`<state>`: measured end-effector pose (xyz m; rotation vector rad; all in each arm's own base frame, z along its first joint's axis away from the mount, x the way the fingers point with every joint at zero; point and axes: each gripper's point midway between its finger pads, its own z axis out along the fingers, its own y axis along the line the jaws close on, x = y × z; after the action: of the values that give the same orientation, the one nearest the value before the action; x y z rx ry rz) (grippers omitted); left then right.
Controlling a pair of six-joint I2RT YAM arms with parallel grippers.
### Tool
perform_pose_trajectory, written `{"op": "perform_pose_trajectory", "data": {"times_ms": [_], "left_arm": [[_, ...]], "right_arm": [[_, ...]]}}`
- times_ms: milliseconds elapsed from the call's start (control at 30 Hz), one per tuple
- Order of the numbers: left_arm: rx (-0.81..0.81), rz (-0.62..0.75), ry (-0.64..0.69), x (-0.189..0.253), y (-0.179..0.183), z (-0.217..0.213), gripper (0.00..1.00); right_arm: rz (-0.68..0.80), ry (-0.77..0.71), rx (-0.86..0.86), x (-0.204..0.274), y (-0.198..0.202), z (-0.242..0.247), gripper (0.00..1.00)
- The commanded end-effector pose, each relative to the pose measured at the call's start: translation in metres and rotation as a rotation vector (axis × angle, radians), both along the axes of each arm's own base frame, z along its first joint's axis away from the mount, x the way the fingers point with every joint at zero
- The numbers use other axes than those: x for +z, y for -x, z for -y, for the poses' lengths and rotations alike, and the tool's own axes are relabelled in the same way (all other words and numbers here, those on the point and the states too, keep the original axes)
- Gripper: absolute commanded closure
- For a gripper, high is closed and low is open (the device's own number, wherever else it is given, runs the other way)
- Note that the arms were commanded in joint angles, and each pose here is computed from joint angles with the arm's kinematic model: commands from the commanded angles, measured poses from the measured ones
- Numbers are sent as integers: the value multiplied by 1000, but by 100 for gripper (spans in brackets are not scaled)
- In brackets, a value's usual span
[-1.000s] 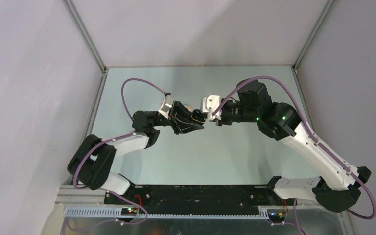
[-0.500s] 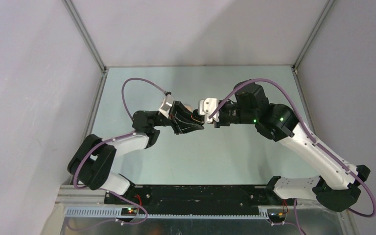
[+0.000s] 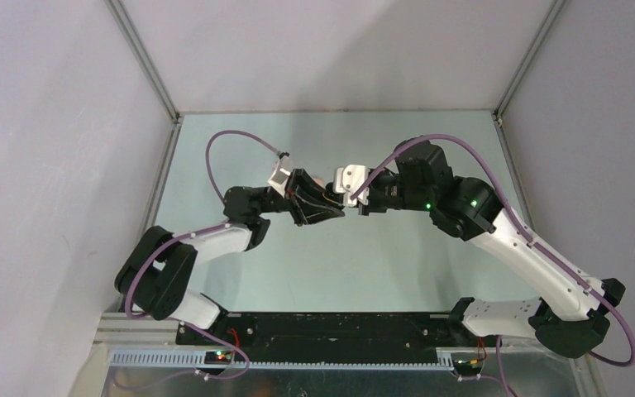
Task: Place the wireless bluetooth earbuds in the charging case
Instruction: Place the earbud in the charging case.
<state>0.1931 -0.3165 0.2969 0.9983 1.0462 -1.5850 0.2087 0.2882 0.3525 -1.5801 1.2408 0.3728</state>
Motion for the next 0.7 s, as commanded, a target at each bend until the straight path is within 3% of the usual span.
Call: {"op": "perform_pose_trajectory", "data": {"times_ms": [0, 333, 667], "left_arm": [[49, 51, 80, 22, -6, -3, 100], [50, 132, 84, 24, 3, -8, 100], [95, 106, 111, 29, -5, -9, 99]], "right_arm": [[-20, -25, -36, 2, 1, 2, 90], [-33, -54, -105, 5, -9, 2, 92], [-63, -100, -187, 12, -17, 3, 92]]}}
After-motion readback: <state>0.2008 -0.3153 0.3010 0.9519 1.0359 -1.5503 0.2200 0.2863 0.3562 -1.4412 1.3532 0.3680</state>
